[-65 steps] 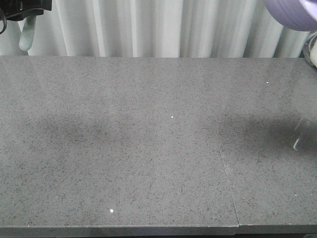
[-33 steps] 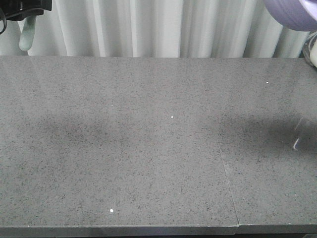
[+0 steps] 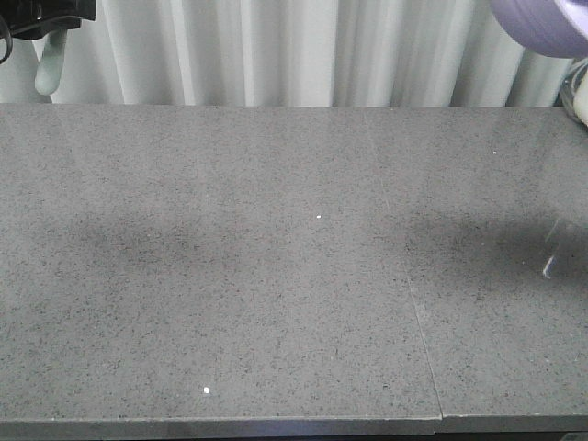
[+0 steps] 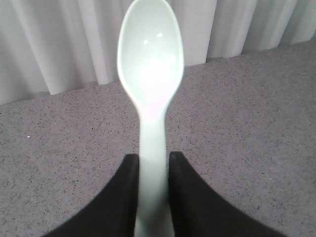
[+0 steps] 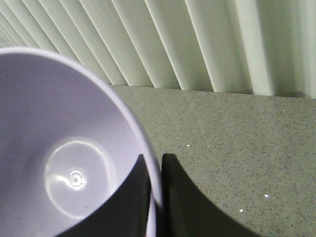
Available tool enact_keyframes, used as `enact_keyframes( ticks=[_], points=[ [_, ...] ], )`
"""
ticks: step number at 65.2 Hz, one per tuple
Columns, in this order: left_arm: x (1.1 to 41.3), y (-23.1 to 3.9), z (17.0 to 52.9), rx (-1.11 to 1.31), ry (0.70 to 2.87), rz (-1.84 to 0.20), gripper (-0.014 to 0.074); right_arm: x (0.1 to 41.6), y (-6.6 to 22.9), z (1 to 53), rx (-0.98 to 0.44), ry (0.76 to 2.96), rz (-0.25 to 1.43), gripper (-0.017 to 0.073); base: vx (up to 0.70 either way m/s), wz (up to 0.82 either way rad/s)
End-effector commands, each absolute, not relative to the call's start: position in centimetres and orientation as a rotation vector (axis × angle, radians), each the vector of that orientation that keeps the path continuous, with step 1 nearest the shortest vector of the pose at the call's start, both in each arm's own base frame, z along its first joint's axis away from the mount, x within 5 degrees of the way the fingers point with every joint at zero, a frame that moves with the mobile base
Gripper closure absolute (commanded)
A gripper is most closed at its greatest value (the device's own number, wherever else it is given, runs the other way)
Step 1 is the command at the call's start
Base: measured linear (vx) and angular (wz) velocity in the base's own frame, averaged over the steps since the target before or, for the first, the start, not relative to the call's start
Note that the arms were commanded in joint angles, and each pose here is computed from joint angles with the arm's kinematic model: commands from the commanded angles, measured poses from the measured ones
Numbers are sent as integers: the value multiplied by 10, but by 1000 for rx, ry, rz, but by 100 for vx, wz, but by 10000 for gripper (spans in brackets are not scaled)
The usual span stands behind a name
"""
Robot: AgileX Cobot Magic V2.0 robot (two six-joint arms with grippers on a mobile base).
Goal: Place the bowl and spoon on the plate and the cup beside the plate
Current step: 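Lift the spoon and bowl up off the counter with both grippers, then turn the base away from the counter while holding spoon and bowl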
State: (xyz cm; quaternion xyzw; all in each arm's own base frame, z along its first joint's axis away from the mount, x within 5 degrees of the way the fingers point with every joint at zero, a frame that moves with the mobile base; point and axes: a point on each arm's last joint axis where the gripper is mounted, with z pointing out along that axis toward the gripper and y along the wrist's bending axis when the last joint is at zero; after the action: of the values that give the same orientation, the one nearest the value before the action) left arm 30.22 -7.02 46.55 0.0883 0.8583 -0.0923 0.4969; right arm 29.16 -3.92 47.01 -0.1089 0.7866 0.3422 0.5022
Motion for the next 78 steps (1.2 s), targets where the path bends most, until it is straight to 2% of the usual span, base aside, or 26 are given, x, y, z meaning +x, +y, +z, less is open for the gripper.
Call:
enact_keyframes(
  ticks=[1,78],
  points=[
    [291,-69,489,194,1958,-247,601,275,-30,492,-326,1814,869,565,0,-1],
    [291,-69,489,194,1958,-247,601,275,-30,492,-326,1814,869,565,0,-7]
  ],
)
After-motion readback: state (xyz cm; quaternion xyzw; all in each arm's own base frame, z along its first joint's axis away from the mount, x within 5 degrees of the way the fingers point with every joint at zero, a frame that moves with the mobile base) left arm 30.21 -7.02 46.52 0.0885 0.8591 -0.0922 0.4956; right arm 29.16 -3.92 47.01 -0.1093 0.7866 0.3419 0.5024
